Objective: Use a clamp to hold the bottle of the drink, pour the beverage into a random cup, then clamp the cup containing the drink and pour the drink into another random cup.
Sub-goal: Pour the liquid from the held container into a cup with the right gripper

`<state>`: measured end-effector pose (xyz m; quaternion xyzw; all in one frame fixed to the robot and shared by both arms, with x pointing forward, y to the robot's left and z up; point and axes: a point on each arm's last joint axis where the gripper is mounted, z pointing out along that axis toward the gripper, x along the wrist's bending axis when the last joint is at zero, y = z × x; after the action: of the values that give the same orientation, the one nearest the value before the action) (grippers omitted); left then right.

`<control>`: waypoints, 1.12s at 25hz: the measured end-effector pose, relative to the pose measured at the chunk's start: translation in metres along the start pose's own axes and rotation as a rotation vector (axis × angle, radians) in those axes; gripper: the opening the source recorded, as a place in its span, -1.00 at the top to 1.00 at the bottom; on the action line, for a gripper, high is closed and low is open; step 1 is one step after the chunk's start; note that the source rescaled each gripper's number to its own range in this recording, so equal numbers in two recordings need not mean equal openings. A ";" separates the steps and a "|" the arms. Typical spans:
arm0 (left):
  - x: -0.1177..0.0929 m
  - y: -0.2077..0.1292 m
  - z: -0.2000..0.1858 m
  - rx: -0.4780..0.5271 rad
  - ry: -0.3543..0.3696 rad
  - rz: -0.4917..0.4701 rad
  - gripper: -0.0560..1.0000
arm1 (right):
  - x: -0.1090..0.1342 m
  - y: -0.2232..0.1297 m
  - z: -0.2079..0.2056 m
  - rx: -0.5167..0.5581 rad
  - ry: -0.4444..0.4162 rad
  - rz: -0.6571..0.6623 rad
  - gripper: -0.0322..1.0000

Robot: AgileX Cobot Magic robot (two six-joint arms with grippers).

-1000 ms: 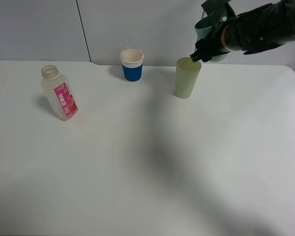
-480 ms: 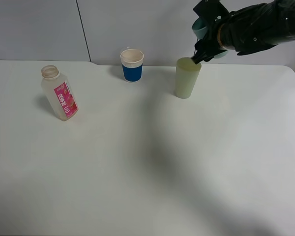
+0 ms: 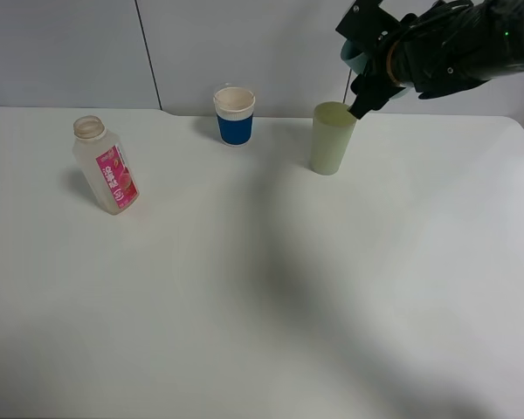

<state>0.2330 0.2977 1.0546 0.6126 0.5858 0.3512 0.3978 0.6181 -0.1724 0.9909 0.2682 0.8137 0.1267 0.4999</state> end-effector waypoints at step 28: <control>0.000 0.000 0.000 0.000 0.000 0.000 -1.00 | -0.001 -0.001 0.000 0.013 -0.013 -0.359 0.93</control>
<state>0.2330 0.2977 1.0546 0.6126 0.5858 0.3512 0.3978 0.6183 -0.1740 0.9915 0.1227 0.8460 0.0284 0.5182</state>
